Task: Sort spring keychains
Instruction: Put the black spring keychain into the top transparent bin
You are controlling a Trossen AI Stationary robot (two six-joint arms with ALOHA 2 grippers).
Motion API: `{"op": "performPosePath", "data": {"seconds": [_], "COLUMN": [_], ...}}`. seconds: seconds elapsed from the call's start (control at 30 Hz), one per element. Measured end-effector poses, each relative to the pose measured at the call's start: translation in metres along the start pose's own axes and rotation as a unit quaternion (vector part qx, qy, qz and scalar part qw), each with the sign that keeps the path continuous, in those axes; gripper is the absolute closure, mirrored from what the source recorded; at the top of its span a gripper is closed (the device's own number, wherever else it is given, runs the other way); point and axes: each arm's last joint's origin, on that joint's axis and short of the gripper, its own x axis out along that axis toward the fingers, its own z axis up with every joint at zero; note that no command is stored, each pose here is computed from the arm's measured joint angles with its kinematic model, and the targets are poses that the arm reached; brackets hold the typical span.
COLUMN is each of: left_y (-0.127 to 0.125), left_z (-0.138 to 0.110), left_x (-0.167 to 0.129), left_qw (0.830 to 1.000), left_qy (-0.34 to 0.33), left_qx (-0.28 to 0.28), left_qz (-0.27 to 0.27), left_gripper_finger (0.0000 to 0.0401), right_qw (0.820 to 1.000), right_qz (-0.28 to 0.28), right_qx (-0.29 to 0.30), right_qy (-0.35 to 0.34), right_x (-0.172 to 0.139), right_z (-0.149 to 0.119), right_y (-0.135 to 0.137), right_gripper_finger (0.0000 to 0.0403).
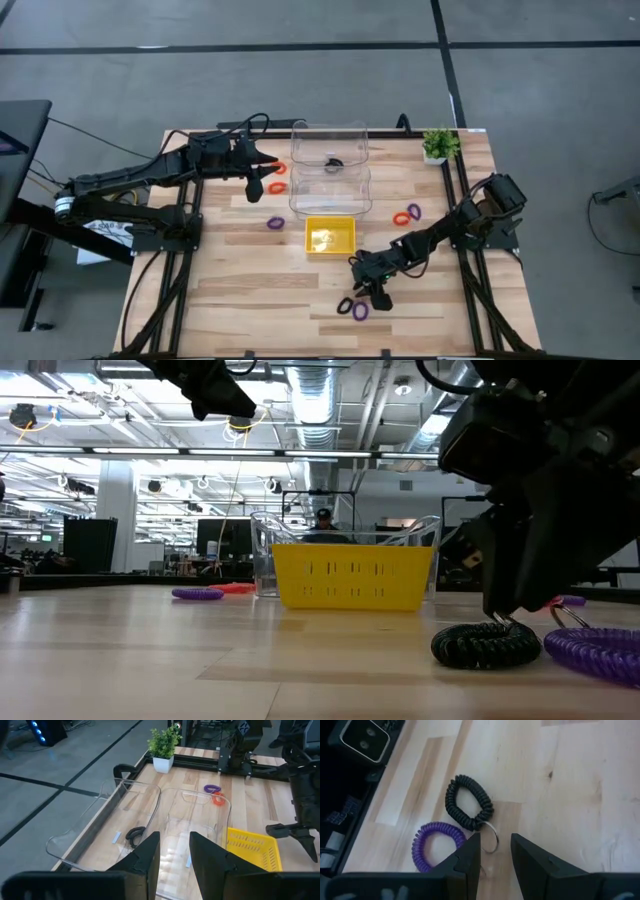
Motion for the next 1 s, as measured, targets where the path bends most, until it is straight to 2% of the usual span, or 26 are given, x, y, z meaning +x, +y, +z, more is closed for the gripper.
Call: {"op": "performPosePath", "data": {"seconds": [1.0], "left_y": [0.0], "left_z": [0.0001], "left_x": [0.0], "left_qw": [1.0], "left_qy": [0.0], "left_qx": [0.011], "left_qz": [0.0], "left_gripper_finger": [0.0297], "right_qw": [1.0], "right_qz": [-0.001], "right_qx": [-0.013], "right_qy": [-0.002], "right_x": [0.0027], "right_z": [-0.0009], "right_y": [-0.0011], "right_gripper_finger": [0.0305]}}
